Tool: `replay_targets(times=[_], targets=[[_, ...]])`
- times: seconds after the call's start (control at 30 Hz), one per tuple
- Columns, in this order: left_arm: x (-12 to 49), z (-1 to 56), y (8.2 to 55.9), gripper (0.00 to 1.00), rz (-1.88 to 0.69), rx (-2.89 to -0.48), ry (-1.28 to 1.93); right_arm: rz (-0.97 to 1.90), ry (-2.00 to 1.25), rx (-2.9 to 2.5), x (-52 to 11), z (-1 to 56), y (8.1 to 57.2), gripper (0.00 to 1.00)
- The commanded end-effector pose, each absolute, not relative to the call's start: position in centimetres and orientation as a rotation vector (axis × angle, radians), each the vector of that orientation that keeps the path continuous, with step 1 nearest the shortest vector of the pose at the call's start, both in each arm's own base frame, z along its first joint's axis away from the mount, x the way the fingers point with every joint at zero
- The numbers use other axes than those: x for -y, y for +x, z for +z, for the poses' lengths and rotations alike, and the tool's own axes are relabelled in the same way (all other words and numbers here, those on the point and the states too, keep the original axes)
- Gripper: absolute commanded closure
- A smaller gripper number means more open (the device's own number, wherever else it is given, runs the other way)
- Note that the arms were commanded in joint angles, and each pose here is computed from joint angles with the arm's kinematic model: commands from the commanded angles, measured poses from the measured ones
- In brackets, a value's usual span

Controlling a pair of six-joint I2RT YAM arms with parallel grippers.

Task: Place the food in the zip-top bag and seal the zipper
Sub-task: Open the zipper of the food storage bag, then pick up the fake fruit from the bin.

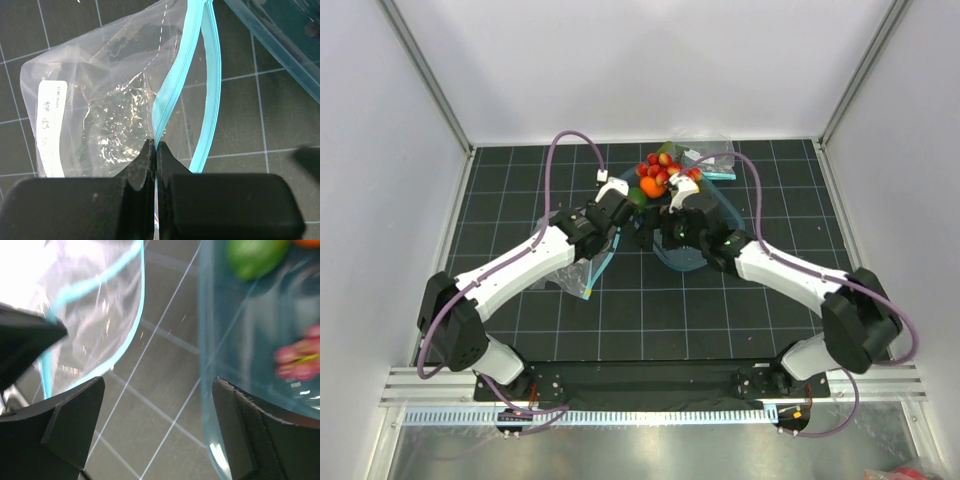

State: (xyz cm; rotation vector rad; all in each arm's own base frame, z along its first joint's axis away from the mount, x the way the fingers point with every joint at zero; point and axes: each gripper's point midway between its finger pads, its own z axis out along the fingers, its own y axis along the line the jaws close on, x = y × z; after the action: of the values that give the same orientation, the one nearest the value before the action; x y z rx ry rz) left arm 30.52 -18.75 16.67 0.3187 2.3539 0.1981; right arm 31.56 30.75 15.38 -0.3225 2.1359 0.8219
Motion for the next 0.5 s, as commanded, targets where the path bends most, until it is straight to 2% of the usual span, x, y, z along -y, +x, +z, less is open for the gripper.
replay_targets(times=[0.0, 0.3, 0.47], targets=[[19.4, 18.5, 31.3, 1.00, 0.138, -2.306, 0.269, 0.670, -0.194, -1.958, -27.6, 20.0, 34.7, 0.01], [19.1, 19.9, 31.0, 1.00, 0.115, -2.275, 0.277, 0.410, -0.023, -1.991, -22.1, 23.5, 39.9, 0.01], [18.9, 20.5, 30.9, 1.00, 0.111, -2.265, 0.274, 0.361, 0.045, -1.988, -20.7, 25.4, 43.8, 0.05]])
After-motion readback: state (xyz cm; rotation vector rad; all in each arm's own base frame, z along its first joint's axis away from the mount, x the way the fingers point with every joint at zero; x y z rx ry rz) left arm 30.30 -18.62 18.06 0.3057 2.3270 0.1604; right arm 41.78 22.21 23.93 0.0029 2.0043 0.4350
